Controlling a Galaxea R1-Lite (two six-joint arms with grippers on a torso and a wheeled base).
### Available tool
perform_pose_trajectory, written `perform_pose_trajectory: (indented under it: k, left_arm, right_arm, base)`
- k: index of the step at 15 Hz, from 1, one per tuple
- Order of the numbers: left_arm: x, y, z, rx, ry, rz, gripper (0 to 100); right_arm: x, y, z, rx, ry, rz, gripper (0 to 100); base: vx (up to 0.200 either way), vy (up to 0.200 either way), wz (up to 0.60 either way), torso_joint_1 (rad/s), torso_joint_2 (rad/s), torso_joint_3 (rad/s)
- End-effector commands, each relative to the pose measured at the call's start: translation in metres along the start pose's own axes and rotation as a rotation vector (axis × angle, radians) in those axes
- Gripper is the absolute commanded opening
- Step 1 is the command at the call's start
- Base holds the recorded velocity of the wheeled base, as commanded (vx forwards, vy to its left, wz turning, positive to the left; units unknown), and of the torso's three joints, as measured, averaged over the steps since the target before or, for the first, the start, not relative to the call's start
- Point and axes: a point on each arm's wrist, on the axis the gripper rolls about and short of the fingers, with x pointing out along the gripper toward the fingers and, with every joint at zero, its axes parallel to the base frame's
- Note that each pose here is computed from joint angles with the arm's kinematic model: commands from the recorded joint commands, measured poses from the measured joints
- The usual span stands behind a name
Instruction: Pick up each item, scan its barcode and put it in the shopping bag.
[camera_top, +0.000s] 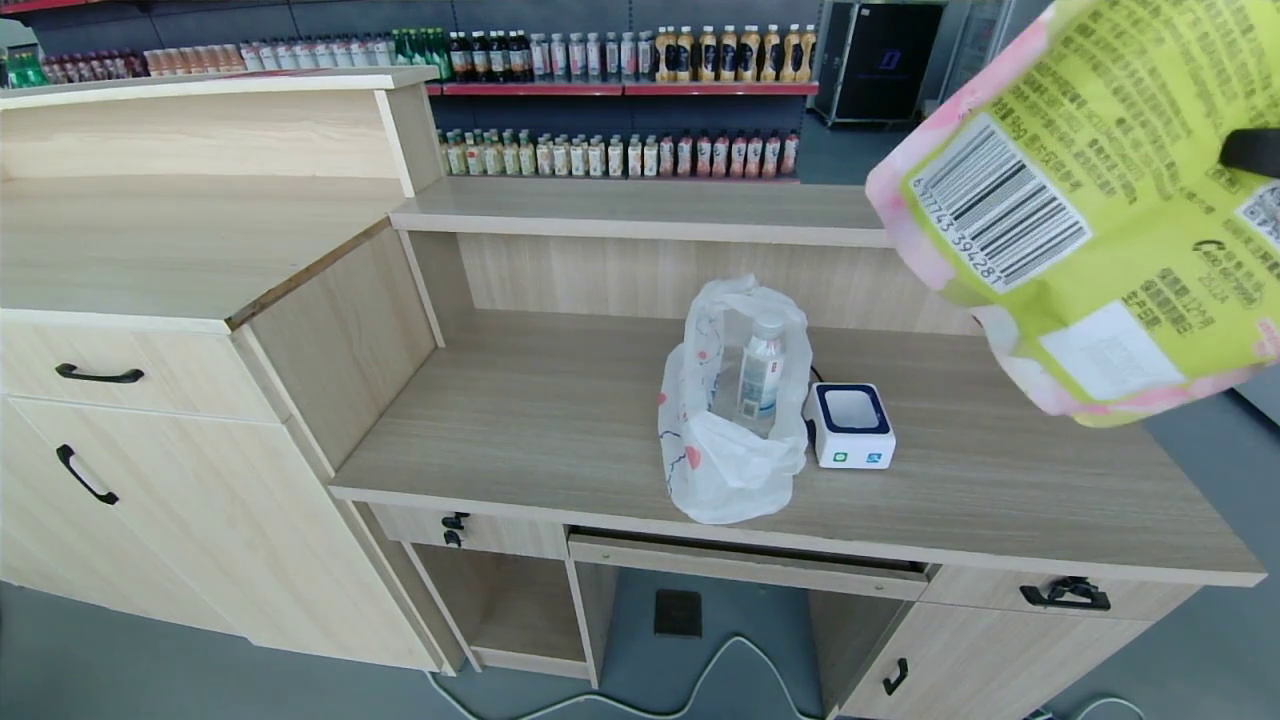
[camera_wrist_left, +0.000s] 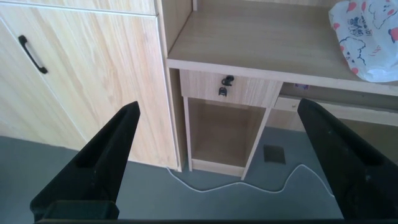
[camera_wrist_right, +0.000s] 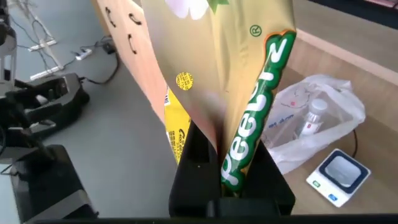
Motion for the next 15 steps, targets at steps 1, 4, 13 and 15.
perform_pose_trajectory:
  k: [1,4,13,15]
  left_arm:
    - [0.000,0.000,0.000,-0.001,0.000,0.001,100]
    - [0.000,0.000,0.000,-0.001,0.000,0.001,100]
    - [0.000,0.000,0.000,-0.001,0.000,0.001,100]
    - [0.000,0.000,0.000,-0.001,0.000,0.001,100]
  right_arm:
    - [0.034,-0.035,-0.033,-0.042,0.099,-0.180,0]
    - [0.027,-0.071,-0.059,-0.166,0.193,-0.472,0]
    - [-0.007,-0.141,-0.142,-0.482,0.243,-0.869,0]
    - [-0.007,-0.141,-0.141,-0.509,0.235,-0.876,0]
  base:
    - [0.000,0.000,0.00,0.000,0.00,0.000]
    - [0.000,0.000,0.00,0.000,0.00,0.000]
    - [0.000,0.000,0.00,0.000,0.00,0.000]
    - [0.000,0.000,0.00,0.000,0.00,0.000]
